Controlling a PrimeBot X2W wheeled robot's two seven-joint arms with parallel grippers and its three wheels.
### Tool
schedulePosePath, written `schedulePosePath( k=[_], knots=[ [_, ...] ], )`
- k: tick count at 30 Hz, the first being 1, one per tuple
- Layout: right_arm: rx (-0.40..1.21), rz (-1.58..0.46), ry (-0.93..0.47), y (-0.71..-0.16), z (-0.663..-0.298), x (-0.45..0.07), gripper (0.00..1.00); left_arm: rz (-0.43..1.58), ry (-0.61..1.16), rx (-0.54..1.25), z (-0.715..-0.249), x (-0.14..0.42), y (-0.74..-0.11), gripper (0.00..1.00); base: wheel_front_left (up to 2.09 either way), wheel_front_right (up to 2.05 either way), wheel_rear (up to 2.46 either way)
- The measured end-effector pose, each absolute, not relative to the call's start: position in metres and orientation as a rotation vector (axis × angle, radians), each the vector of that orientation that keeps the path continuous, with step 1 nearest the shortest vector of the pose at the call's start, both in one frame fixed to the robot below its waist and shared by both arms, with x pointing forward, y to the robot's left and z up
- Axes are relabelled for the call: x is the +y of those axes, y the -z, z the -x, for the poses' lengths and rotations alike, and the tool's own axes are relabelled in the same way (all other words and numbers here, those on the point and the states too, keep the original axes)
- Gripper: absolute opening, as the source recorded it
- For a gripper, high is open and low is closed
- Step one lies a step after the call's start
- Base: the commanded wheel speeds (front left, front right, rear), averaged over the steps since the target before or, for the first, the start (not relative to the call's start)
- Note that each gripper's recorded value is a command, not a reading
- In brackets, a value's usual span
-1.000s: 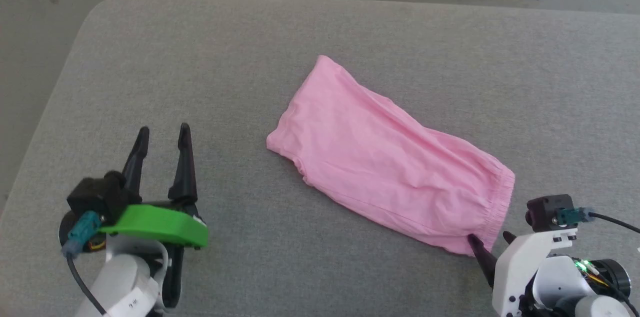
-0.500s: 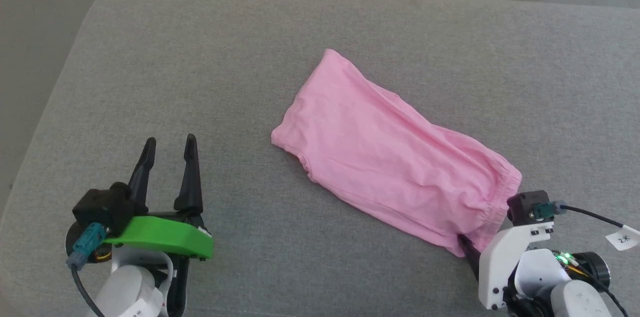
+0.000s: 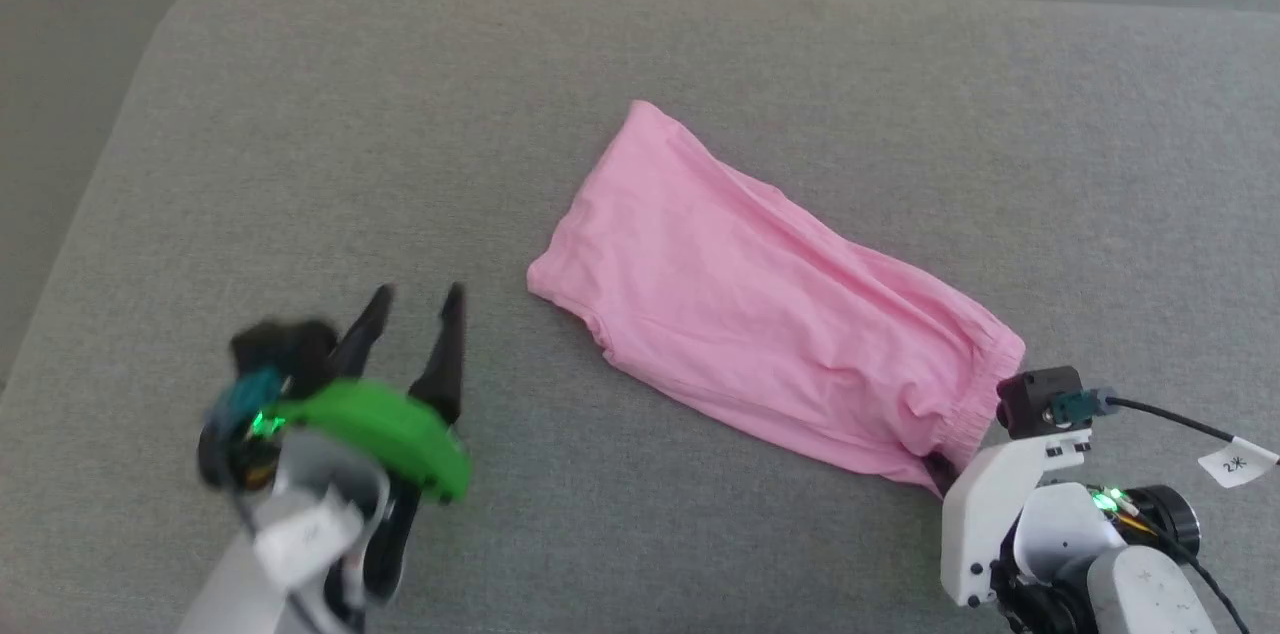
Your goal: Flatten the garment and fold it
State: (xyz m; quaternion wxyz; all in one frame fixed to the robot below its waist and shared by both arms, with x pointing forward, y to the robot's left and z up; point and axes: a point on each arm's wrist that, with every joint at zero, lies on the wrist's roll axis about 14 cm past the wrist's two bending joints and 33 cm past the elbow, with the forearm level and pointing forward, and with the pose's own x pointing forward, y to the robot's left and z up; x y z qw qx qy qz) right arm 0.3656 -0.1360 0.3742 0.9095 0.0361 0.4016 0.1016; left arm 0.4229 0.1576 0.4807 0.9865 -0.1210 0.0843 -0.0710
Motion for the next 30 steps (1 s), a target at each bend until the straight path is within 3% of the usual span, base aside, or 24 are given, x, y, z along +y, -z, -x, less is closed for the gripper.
schedulePosePath(
  k=[11,22,23,24,30],
  knots=[
    [0.805,-0.096,-0.219,-0.376,-0.384,-0.133,0.00,0.142,0.301,0.655,-0.483,0.107,-0.429,1.00,0.00,0.00,0.00],
    [0.813,-0.128,-0.181,-0.368,-0.391,-0.144,0.00,-0.029,0.367,0.941,-0.499,0.083,-0.378,1.00,0.00,0.00,0.00],
    [0.811,-0.129,-0.175,-0.368,-0.392,-0.146,0.00,-0.034,0.376,0.956,-0.499,0.081,-0.375,0.87,0.00,0.00,0.00],
    [0.809,-0.130,-0.170,-0.367,-0.393,-0.148,0.00,-0.036,0.384,0.963,-0.500,0.079,-0.374,0.00,0.00,0.00,0.00],
    [0.799,-0.140,-0.145,-0.367,-0.394,-0.155,0.00,0.005,0.424,0.975,-0.500,0.065,-0.372,0.00,0.00,0.00,0.00]
  ],
)
